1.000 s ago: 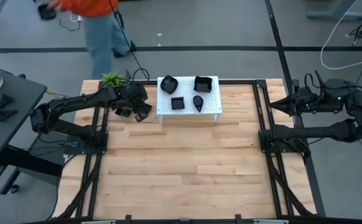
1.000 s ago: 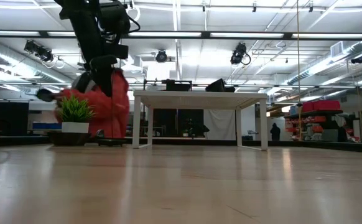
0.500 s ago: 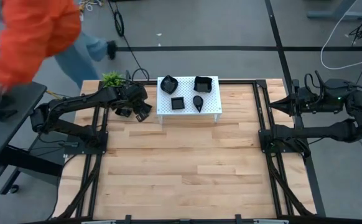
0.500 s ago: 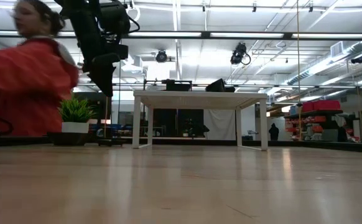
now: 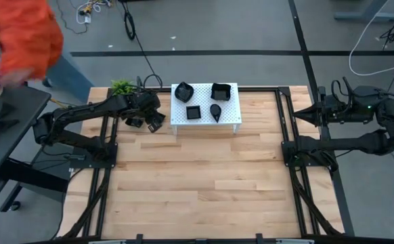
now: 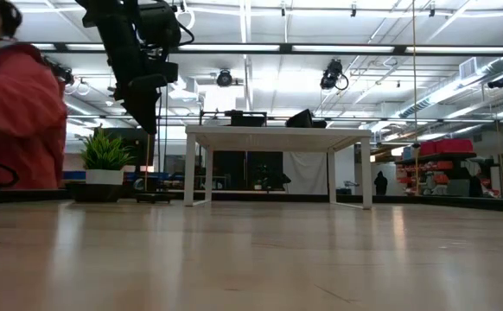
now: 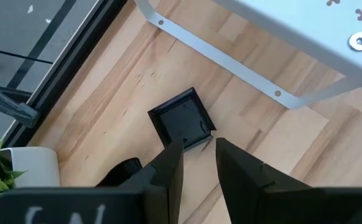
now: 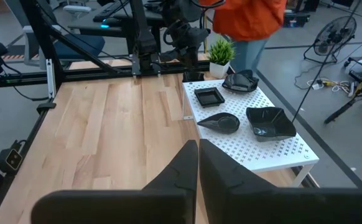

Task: Pick & Place Mini shaped plates
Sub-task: Stack the square plate on top of the square plate on the shelf

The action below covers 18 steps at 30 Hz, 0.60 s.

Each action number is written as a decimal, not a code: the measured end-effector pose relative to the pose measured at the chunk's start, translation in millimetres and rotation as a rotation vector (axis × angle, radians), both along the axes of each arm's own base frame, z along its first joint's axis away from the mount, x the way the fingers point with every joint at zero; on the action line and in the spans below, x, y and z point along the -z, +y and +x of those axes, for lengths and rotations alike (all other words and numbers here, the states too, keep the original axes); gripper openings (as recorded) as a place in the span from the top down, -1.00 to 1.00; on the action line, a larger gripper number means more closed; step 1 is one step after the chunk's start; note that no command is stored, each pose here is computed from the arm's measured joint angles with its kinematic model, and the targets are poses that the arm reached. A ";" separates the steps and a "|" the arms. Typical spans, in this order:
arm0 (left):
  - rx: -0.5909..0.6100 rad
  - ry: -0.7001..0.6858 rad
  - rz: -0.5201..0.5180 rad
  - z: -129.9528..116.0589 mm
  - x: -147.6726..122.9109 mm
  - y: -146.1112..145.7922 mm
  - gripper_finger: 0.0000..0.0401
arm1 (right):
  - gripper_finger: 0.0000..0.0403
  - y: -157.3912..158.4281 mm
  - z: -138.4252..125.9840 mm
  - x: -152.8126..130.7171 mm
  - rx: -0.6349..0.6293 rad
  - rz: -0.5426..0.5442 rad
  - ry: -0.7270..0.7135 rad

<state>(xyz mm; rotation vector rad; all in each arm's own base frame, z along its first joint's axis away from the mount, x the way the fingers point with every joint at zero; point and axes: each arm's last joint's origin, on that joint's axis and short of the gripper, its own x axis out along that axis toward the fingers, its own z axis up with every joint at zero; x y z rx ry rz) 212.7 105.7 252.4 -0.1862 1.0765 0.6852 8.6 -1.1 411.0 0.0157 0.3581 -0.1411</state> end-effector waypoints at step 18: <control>0.025 0.013 -0.030 -1.5 1.0 -1.1 0.50 | 0.90 0.0 0.0 0.0 0.000 0.000 0.000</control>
